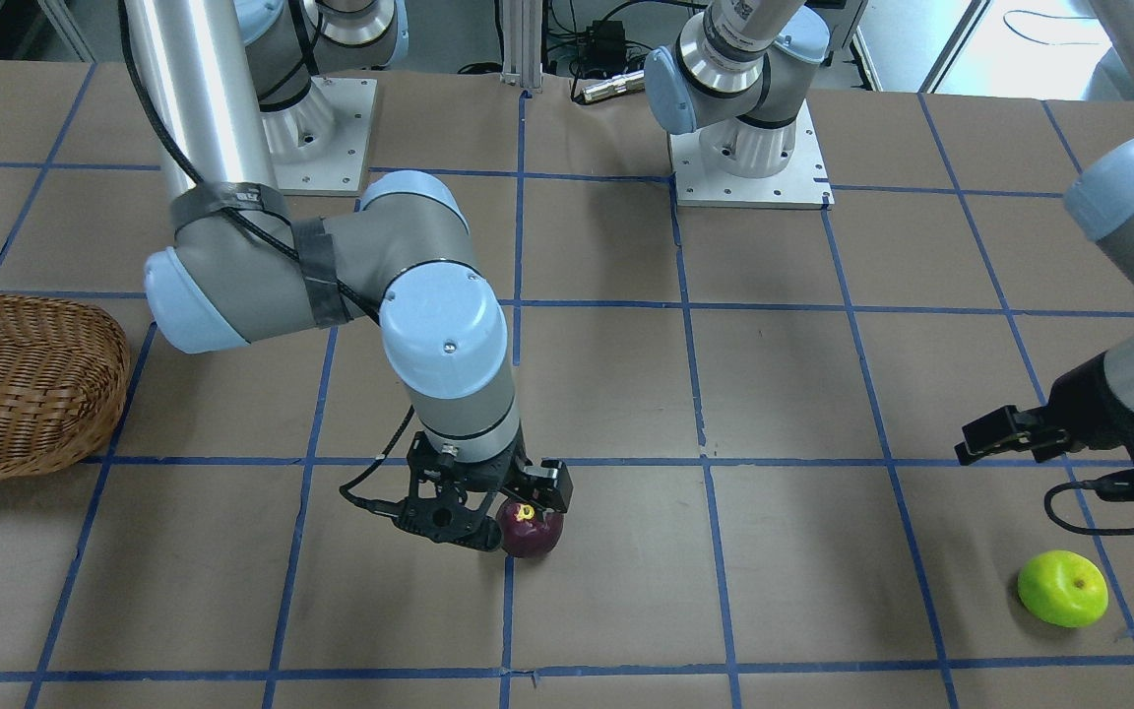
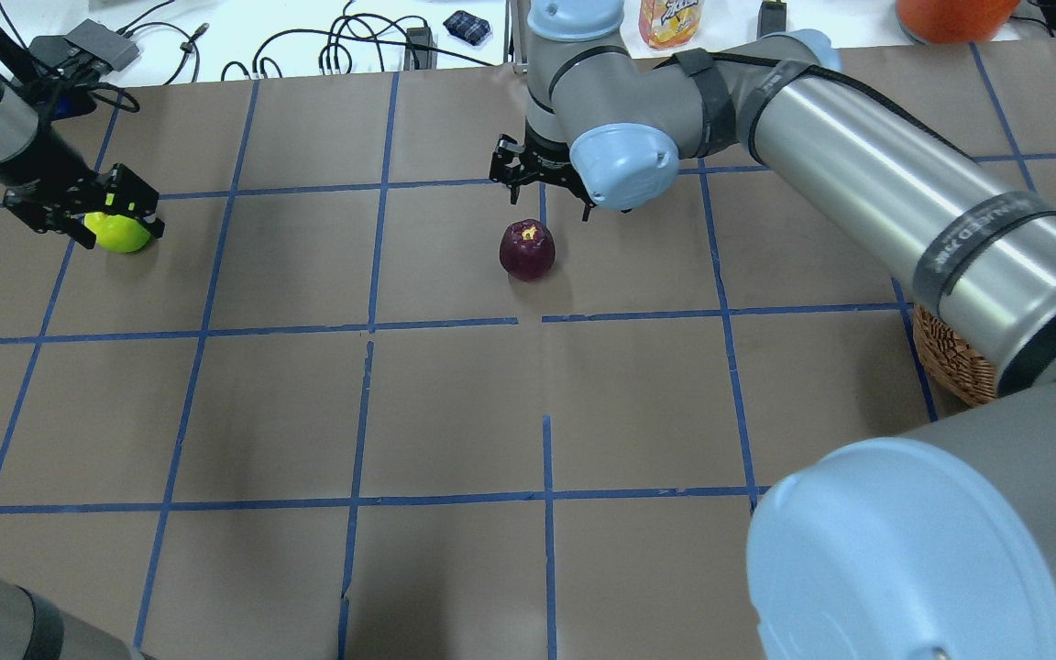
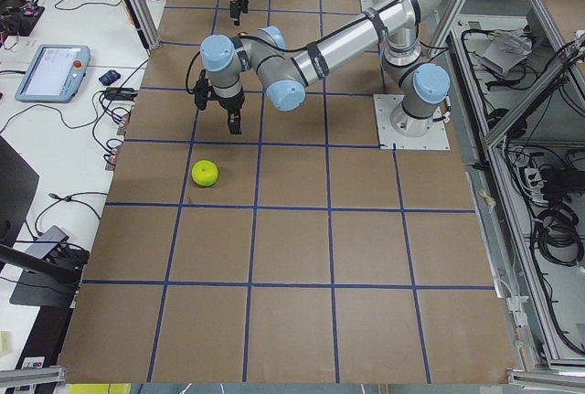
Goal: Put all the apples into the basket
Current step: 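Grasp the dark apple with the right gripper while the left grasps the green apple, then drop the dark apple into the basket with the right gripper while the left carries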
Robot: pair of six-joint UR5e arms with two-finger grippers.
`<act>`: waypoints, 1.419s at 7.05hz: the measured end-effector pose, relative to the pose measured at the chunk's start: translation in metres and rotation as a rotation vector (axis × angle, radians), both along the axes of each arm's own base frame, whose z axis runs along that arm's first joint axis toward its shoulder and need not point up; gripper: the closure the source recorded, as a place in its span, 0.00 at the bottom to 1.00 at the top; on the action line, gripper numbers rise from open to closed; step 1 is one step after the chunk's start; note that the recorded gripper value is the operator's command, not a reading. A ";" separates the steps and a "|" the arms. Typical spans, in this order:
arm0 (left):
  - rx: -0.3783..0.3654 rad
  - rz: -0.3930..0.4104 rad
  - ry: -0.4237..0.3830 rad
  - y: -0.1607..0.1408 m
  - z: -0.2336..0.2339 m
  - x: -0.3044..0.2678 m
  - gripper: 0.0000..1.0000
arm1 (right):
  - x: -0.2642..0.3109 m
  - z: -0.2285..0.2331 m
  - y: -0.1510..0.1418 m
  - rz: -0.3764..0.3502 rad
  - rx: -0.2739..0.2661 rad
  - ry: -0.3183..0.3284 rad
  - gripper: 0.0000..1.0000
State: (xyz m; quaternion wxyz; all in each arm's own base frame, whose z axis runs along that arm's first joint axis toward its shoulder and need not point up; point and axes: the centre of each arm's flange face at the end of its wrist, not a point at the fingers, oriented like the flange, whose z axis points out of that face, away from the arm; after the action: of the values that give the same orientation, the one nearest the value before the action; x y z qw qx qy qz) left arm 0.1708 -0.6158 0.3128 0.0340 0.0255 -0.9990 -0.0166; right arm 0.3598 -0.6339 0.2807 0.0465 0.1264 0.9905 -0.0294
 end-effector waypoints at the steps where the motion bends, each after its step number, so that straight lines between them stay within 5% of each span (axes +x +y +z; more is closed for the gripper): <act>1: -0.012 -0.031 -0.059 -0.006 -0.010 0.026 0.00 | 0.016 -0.016 0.002 0.017 0.010 0.007 0.00; 3: -0.044 -0.069 -0.120 -0.028 -0.030 0.056 0.00 | 0.032 -0.053 0.000 0.039 0.009 0.024 0.00; 4: -0.060 -0.070 -0.117 -0.044 -0.038 0.067 0.00 | 0.032 -0.070 -0.001 0.044 0.010 0.060 0.13; 5: -0.073 -0.066 -0.090 -0.059 -0.051 0.073 0.00 | 0.030 -0.083 0.000 0.047 0.014 0.098 0.59; 6: -0.080 -0.058 -0.059 -0.069 -0.068 0.075 0.00 | 0.029 -0.089 0.002 0.050 0.019 0.112 0.88; 8: -0.095 -0.050 -0.032 -0.085 -0.096 0.080 0.00 | 0.017 -0.074 -0.003 0.062 0.008 0.109 0.88; 9: -0.099 -0.052 -0.033 -0.091 -0.106 0.083 0.13 | -0.011 -0.045 -0.011 0.063 -0.002 0.109 0.87; 10: -0.101 -0.053 -0.035 -0.095 -0.114 0.086 0.89 | -0.059 -0.011 -0.019 0.077 0.017 0.118 0.87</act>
State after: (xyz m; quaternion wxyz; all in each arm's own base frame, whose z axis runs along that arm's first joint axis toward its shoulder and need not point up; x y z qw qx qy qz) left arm 0.2569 -0.7112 0.1993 0.0174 -0.0023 -0.9993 0.0335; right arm 0.3012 -0.6526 0.2697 -0.0119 0.0864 0.9958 -0.0265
